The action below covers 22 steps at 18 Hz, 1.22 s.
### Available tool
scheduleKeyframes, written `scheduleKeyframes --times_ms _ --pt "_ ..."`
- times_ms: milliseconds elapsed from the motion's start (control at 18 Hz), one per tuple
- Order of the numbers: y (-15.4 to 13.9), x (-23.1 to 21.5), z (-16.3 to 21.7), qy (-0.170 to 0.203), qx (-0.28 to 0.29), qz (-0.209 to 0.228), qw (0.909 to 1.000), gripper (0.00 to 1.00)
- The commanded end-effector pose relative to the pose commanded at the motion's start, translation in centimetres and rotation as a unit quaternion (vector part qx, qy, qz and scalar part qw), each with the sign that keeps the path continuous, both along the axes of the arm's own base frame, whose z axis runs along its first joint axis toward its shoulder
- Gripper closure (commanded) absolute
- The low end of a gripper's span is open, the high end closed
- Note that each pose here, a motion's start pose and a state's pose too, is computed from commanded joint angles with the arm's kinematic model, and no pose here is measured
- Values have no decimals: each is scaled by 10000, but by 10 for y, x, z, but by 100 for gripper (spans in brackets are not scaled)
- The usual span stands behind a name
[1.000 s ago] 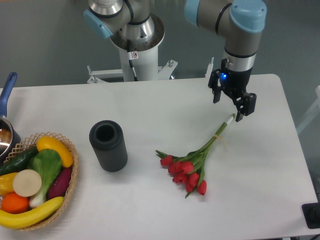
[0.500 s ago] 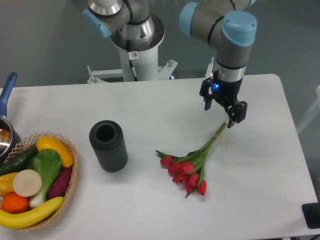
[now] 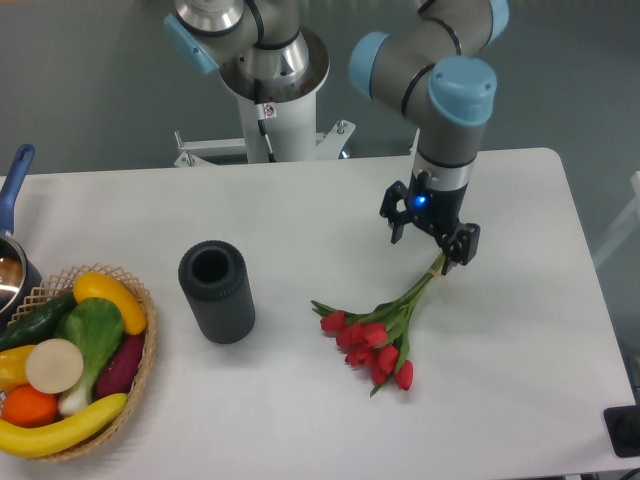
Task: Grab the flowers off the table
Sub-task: 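Move the open gripper down and over the tulip stems, then lower the gripper onto the stems and close it around them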
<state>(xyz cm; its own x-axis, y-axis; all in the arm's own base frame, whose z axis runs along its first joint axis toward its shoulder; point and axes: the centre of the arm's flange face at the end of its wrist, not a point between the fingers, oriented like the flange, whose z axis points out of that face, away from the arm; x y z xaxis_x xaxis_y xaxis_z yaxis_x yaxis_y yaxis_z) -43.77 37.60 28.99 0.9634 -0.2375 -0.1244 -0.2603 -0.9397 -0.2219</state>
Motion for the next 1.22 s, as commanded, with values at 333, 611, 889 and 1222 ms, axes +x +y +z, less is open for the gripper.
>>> scheduleKeyframes --times_ms 333,611,889,1222 --pt "15 0 -29 39 7 32 10000 0" --pt "21 -4 -47 -94 -69 10 9999 0" --pt "11 -20 -63 -142 -239 122 9995 0" --pt "5 -19 -79 -232 -414 181 9987 0"
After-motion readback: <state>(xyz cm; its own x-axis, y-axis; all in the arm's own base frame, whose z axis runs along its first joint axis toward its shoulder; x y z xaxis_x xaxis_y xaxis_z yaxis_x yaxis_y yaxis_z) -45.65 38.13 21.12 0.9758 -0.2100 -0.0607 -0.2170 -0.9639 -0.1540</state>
